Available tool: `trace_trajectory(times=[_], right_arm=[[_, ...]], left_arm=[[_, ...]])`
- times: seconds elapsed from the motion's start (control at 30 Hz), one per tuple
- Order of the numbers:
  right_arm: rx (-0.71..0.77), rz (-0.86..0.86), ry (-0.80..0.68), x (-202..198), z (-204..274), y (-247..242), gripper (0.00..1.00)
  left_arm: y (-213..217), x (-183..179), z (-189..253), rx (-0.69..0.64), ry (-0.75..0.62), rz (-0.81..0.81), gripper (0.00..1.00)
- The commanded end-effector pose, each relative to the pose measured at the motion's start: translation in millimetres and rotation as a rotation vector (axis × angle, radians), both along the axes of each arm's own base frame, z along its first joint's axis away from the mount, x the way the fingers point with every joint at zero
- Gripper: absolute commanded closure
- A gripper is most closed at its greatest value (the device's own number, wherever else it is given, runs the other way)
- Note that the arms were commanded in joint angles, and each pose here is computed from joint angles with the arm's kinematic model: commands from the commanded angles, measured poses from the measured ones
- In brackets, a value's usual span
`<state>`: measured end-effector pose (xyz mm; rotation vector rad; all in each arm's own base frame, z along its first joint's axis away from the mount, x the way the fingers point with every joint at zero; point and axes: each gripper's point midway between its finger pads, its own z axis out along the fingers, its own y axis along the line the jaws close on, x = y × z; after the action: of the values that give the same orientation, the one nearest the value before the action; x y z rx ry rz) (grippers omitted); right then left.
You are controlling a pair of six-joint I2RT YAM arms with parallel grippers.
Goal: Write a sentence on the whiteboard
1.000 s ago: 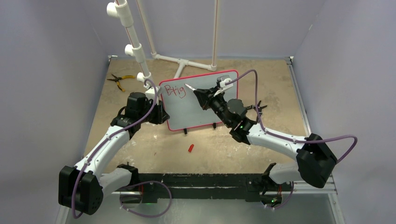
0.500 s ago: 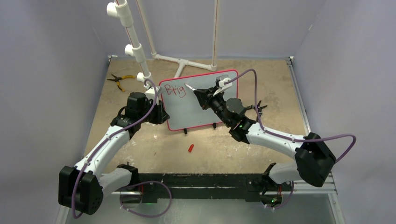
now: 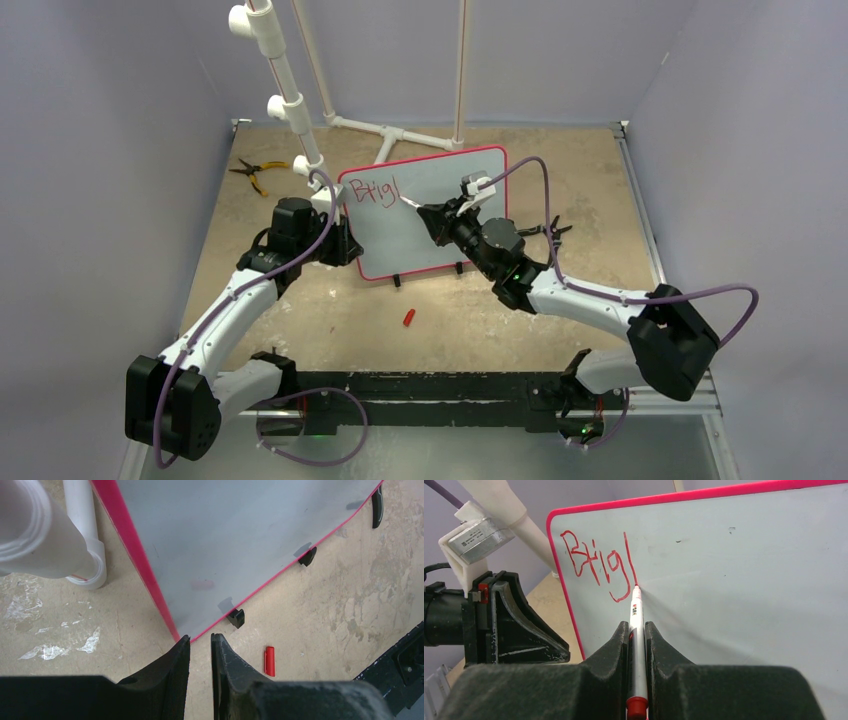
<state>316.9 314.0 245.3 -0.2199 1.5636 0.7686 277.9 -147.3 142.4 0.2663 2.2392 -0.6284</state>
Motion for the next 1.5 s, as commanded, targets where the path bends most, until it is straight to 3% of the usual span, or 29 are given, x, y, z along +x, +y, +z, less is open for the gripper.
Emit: trace_trajectory(times=[0.0,0.57,1.47], right_arm=[[0.037,-0.006,-0.028,-1,17,-4,1.0],[0.097,-0.014,-0.098,8,53,3,1.0],[0.044,-0.109,-0.026,8,20,-20,1.0]], left_arm=[[-1,5,7,-0.014,-0.031,0.001,0.8],[-1,6,6,-0.012,-0.028,0.002,0.8],[-1,6,6,-0.011,-0.029,0.004,0.8]])
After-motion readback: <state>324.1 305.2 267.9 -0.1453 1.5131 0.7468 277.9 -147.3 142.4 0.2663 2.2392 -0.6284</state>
